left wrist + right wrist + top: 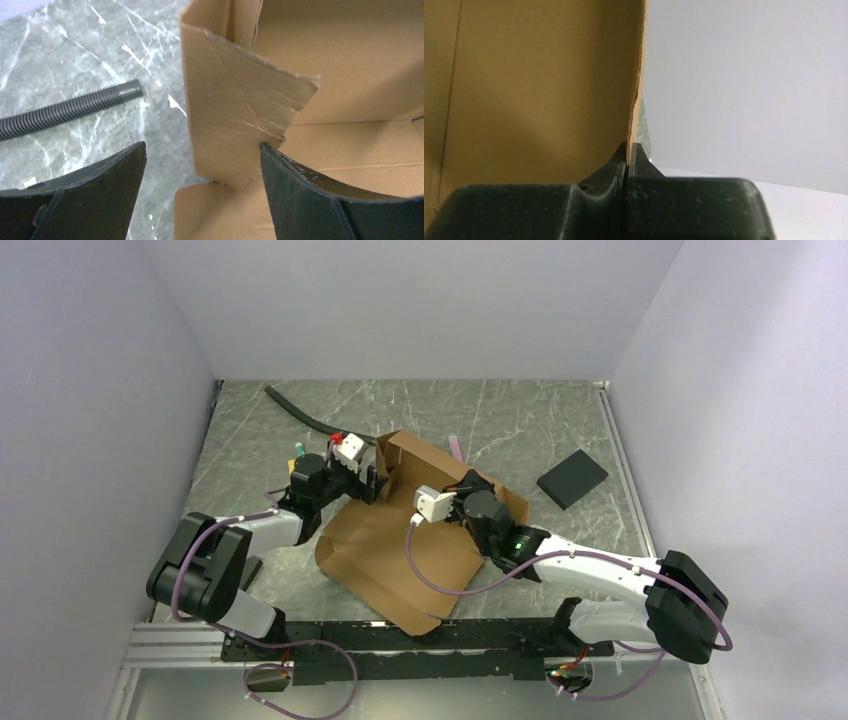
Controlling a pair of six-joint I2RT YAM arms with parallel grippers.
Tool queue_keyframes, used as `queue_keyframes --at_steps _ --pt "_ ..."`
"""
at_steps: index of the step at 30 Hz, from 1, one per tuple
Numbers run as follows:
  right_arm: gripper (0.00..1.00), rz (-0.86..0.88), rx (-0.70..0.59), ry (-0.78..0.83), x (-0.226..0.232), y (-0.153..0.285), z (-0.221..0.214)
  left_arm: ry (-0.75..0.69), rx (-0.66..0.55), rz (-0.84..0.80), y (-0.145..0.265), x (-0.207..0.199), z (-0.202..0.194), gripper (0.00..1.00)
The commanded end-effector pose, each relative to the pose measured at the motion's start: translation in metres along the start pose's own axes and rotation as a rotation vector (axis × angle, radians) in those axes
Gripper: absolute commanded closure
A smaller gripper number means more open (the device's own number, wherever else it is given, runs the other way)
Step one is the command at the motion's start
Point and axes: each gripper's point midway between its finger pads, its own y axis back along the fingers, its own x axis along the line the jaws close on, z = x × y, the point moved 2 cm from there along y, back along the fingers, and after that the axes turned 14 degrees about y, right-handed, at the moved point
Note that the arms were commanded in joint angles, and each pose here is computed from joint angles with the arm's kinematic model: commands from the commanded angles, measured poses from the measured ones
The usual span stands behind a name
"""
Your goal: Fold the paper box
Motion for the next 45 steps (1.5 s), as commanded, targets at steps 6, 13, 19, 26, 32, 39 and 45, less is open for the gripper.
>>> queue_keyframes --at_steps 6,13,19,26,32,39,45 --pt "1.0 0.144 -0.075 0.003 0.033 0.0 0.011 0.069 -0.126 -0.092 -0.001 -0.006 0.038 0.11" --pt "0.99 0.16 -0.085 -0.008 0.034 -0.002 0.014 0.083 -0.119 -0.139 -0.01 -0.008 0.047 0.1" --pt "1.0 0.162 -0.094 -0.028 0.032 -0.003 0.018 0.071 -0.184 -0.133 0.001 -0.011 0.054 0.02" --pt "1.0 0.164 -0.082 -0.033 0.032 -0.006 0.019 0.098 -0.22 -0.085 0.013 -0.009 0.062 0.01" --pt "1.0 0.172 -0.085 -0.035 0.034 -0.006 0.019 0.149 -0.189 -0.023 0.019 -0.003 0.072 0.01" --pt "1.0 0.179 -0.087 -0.035 0.035 -0.006 0.019 0.231 -0.158 -0.009 0.016 0.001 0.098 0.0" --pt "1.0 0.184 -0.087 -0.039 0.035 -0.007 0.02 0.213 -0.152 -0.018 0.019 -0.004 0.111 0.0"
